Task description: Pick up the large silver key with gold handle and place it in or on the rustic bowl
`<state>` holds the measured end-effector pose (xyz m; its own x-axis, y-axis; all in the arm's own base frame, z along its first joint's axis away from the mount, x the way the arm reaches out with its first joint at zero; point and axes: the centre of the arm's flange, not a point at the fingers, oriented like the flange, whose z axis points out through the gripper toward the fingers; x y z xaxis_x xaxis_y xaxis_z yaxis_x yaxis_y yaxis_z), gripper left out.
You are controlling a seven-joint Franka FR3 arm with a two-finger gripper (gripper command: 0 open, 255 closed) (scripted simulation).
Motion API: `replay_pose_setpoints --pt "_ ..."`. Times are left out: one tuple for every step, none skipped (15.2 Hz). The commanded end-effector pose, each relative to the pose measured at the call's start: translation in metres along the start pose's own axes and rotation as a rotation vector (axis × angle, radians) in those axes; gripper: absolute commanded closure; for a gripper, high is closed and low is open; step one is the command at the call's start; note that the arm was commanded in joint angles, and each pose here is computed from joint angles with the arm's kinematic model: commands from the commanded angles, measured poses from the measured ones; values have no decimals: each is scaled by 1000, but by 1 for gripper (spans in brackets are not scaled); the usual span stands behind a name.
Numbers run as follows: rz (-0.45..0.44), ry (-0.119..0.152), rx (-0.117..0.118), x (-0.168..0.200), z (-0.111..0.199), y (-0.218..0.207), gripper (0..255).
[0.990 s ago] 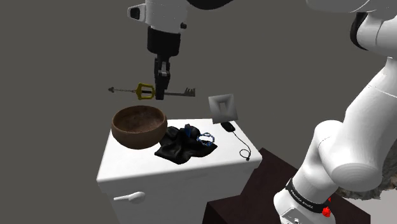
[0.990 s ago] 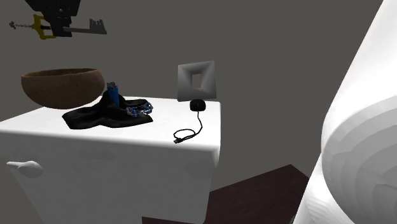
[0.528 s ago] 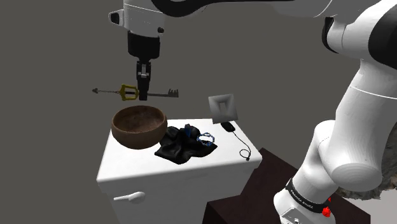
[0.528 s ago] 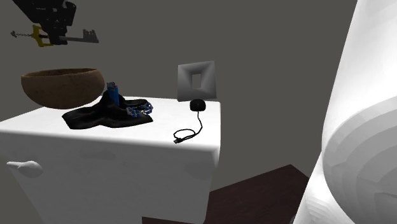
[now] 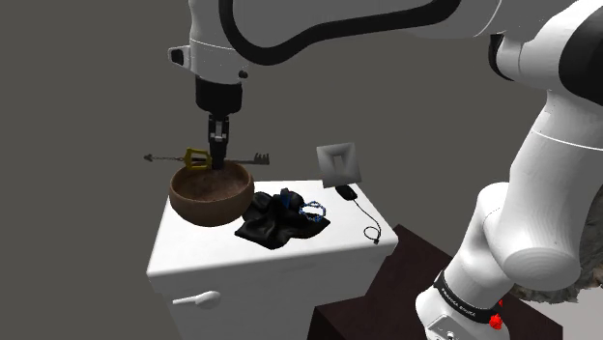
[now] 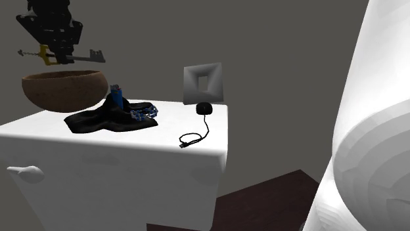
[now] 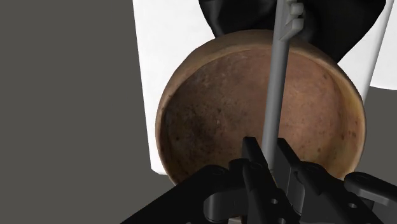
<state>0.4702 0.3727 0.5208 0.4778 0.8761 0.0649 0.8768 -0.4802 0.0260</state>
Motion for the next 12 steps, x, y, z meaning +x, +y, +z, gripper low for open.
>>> replay_pose_setpoints --pt "0 1 0 -1 11 0 255" --pt "0 1 0 -2 16 0 255" --pt "0 1 0 -2 15 0 255" --pt "0 1 0 -2 15 0 255" --pt "0 1 0 -2 15 0 255" --pt "0 1 0 -2 15 0 255" --pt "0 1 0 -2 16 0 255" --pt "0 1 0 -2 15 0 255" --pt "0 1 0 -2 15 0 255" --pt "0 1 0 -2 15 0 0" --pt "0 1 0 -2 15 0 0" --pt "0 1 0 -2 15 0 0"
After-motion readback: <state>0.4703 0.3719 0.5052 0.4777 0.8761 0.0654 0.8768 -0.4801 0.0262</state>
